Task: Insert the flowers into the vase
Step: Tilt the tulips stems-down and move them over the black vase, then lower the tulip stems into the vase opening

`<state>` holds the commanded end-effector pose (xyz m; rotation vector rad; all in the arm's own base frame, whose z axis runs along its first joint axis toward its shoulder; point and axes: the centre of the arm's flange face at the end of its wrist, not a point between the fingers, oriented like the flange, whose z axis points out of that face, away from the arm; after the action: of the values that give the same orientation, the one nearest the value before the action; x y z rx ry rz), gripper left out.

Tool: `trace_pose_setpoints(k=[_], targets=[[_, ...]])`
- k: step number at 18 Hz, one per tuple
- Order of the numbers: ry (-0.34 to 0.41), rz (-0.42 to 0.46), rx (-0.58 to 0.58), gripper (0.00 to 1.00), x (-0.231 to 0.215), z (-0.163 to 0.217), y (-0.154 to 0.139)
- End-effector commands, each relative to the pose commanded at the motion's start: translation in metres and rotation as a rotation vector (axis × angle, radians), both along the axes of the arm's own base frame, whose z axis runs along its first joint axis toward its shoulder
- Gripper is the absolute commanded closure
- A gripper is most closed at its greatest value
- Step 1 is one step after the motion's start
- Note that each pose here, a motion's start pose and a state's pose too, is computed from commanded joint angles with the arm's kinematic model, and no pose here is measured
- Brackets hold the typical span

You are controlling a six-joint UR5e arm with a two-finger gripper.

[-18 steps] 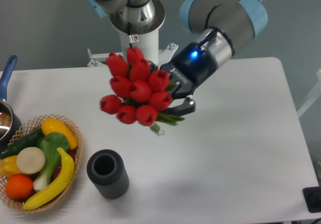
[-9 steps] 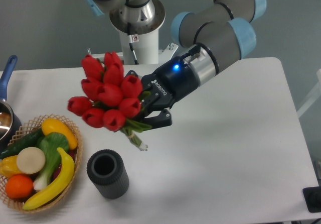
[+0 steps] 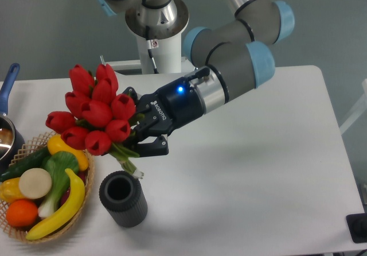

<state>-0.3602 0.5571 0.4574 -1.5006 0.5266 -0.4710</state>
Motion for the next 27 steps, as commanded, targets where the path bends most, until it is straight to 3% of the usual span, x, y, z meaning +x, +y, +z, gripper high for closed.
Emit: trace_pose_setpoints(k=[27], targets=[[-0.062, -0.054, -0.047, 0.67, 0.008, -0.054, 0.038]])
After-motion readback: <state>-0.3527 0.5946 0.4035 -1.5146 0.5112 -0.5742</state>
